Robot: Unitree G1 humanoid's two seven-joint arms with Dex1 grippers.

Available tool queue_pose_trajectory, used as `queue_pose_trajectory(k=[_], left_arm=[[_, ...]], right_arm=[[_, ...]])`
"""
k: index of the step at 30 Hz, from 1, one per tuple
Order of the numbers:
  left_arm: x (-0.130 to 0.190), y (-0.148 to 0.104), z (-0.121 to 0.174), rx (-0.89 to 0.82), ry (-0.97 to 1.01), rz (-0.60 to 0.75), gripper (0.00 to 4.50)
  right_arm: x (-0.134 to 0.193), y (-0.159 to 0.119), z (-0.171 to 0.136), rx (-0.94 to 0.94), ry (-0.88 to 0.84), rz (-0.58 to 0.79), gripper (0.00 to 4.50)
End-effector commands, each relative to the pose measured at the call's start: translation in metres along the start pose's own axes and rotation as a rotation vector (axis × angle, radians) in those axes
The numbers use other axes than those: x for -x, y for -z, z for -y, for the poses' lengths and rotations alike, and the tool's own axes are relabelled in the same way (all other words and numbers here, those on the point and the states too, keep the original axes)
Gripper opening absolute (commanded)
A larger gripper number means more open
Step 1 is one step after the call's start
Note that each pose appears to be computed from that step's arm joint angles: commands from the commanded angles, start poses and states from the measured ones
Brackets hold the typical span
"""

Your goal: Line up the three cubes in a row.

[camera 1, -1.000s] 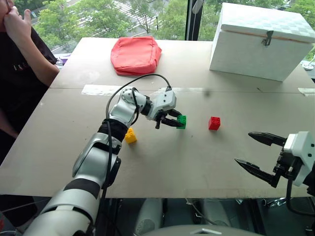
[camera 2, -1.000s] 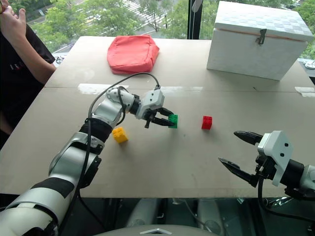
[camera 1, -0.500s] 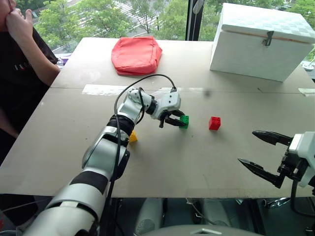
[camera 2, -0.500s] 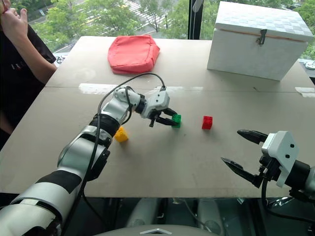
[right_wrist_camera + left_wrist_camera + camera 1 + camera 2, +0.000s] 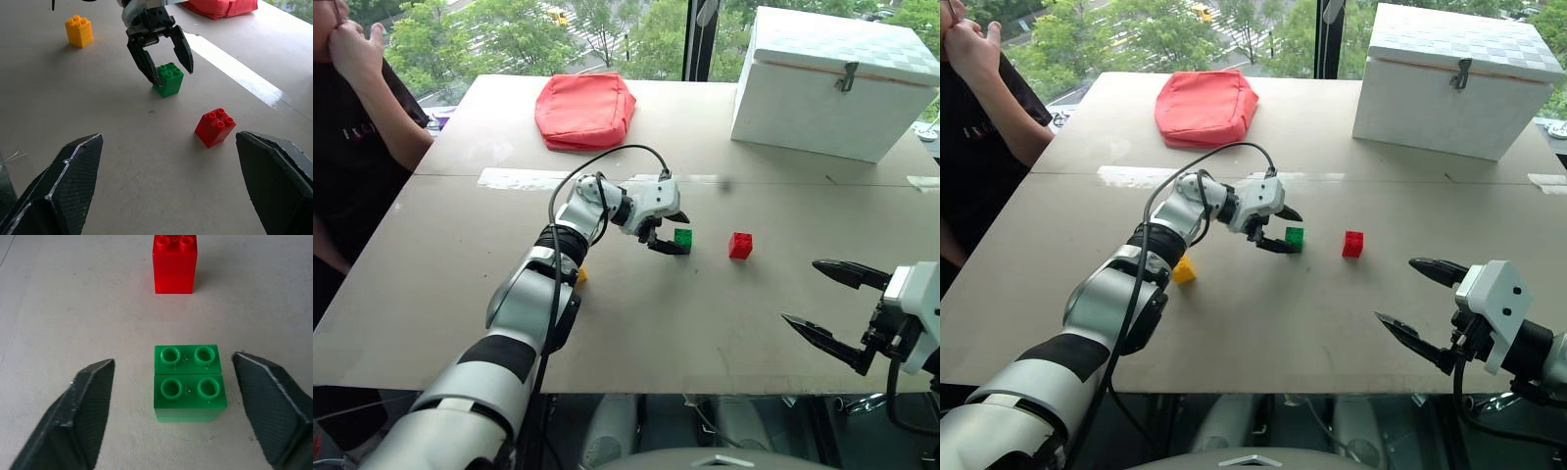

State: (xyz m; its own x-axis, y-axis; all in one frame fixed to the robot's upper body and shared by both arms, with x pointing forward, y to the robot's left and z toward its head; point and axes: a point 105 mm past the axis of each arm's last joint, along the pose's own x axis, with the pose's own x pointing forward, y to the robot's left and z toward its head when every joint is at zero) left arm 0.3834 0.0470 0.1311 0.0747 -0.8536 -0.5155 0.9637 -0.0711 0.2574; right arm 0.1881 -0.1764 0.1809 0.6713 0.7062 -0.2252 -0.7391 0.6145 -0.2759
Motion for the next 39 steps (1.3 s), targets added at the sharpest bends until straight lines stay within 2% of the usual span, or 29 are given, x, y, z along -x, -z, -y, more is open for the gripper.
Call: queue_pose_trajectory(k=[1,6,10,14,16,18,20,23,25,29,36,39], left_arm=[[0.013,-0.012,-0.005,-0.037,-0.008,0.026,4.42],[0.055,-0.015,-0.001,0.002,-0.044,0.095,4.42],[0.11,-0.024,0.014,0.129,-0.255,0.186,4.42],[0.15,-0.015,0.037,0.317,-0.502,0.146,4.42],[0.16,-0.003,0.053,0.397,-0.566,0.103,4.42],[0.162,0.011,0.074,0.451,-0.592,0.05,4.42],[0.162,0.016,0.088,0.491,-0.588,0.053,4.42],[0.158,0.026,0.098,0.454,-0.537,0.016,4.42],[0.157,0.043,0.097,0.414,-0.527,-0.064,4.42],[0.158,0.062,0.093,0.371,-0.508,-0.144,4.42],[0.156,0.081,0.089,0.335,-0.425,-0.163,4.42],[0.153,0.086,0.085,0.326,-0.4,-0.155,3.64]], right_arm=[[-0.001,-0.01,-0.003,0.039,-0.008,0.02,4.5],[-0.005,-0.009,-0.003,0.033,-0.036,0.027,4.5],[-0.011,-0.008,-0.004,0.021,-0.098,0.056,4.5],[-0.019,-0.007,-0.007,0.01,-0.158,0.09,4.5],[-0.022,-0.006,-0.008,0.004,-0.187,0.1,4.5],[-0.027,-0.004,-0.008,0.004,-0.206,0.106,4.5],[-0.03,-0.005,-0.007,0.003,-0.222,0.118,4.5],[-0.034,-0.003,-0.007,0.002,-0.25,0.12,4.5],[-0.036,-0.003,-0.008,0.005,-0.262,0.123,4.5],[-0.035,-0.005,-0.01,0.009,-0.257,0.13,4.5],[-0.031,-0.005,-0.019,0.016,-0.25,0.124,4.5],[-0.03,-0.007,-0.021,0.023,-0.259,0.132,4.5]])
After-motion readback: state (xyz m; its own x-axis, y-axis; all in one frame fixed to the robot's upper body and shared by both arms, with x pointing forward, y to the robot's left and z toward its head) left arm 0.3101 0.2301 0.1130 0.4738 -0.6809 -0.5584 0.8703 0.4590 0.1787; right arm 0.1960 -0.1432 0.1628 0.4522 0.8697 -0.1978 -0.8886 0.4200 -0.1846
